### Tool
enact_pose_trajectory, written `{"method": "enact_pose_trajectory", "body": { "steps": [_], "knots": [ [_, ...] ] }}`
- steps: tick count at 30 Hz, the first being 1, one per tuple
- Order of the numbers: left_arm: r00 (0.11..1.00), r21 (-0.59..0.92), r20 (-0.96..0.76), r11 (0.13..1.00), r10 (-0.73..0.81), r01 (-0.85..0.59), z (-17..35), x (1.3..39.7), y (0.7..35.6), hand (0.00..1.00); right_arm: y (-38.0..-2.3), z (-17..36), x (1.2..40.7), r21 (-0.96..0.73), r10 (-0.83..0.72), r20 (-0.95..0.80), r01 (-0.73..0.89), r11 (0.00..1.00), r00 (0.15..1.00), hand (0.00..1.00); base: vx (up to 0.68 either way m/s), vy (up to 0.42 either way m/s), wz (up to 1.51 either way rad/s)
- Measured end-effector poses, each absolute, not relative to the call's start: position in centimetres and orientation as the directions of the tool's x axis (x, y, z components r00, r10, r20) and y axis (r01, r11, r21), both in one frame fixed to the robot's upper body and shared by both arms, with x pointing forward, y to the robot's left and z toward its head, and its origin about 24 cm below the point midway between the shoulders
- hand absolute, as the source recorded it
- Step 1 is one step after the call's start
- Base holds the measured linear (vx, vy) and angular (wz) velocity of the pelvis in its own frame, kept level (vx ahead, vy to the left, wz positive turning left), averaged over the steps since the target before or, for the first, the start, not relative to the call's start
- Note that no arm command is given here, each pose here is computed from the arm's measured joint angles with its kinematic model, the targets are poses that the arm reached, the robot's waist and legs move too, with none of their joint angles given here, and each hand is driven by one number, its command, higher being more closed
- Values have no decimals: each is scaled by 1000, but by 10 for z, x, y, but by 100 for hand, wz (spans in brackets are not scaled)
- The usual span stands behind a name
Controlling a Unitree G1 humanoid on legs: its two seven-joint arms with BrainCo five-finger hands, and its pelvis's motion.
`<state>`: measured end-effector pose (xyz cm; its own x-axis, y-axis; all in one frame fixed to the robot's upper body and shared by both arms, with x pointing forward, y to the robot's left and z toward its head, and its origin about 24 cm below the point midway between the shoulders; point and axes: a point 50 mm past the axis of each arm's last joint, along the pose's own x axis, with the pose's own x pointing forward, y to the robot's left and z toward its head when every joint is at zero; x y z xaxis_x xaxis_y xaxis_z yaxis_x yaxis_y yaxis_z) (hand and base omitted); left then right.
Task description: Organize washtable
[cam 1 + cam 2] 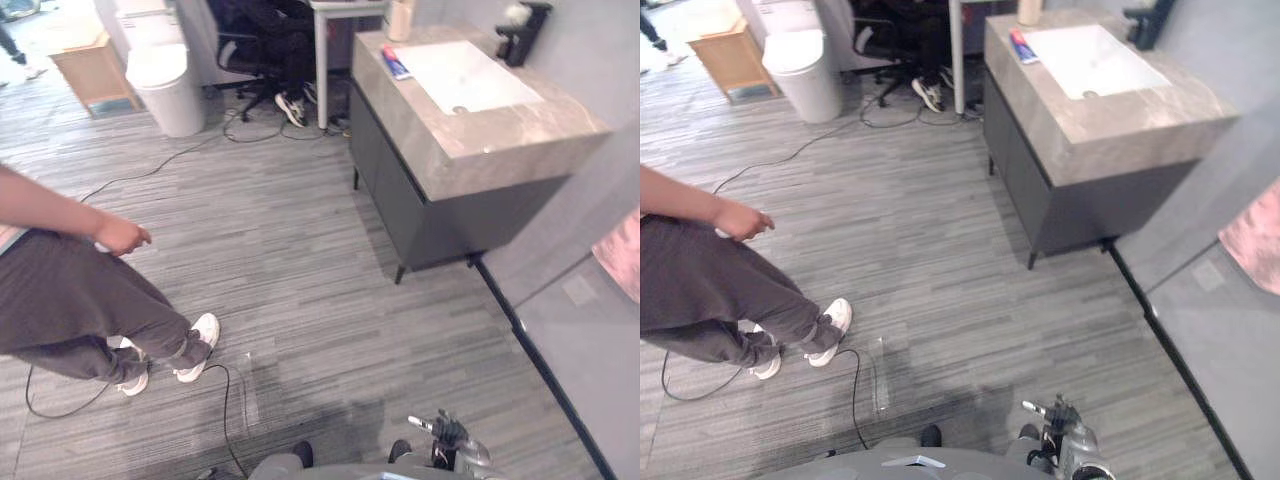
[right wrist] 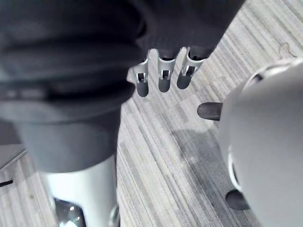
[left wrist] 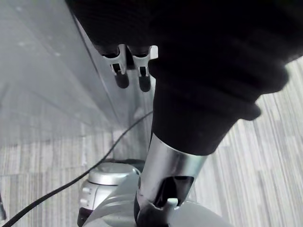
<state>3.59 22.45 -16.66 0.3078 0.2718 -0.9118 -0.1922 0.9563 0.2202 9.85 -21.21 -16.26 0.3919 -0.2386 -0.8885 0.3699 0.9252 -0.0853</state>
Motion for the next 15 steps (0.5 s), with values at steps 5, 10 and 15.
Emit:
{"method": "enact_pose_trajectory", "body": {
  "steps": [5, 10, 15],
  "knots": [
    [271, 204, -931, 964, 246, -172, -170, 26, 221, 0, -210, -165, 90, -64, -235, -899, 421, 905, 369, 0, 24, -26, 0],
    [244, 205, -936, 956, 254, -211, -171, 20, 221, 0, -211, -166, 89, -48, -227, -909, 450, 892, 351, 0, 31, -108, -11],
    [234, 206, -936, 947, 265, -249, -170, 18, 223, 0, -209, -166, 92, -34, -204, -911, 429, 903, 357, 0, -4, -24, -1]
  ]
}}
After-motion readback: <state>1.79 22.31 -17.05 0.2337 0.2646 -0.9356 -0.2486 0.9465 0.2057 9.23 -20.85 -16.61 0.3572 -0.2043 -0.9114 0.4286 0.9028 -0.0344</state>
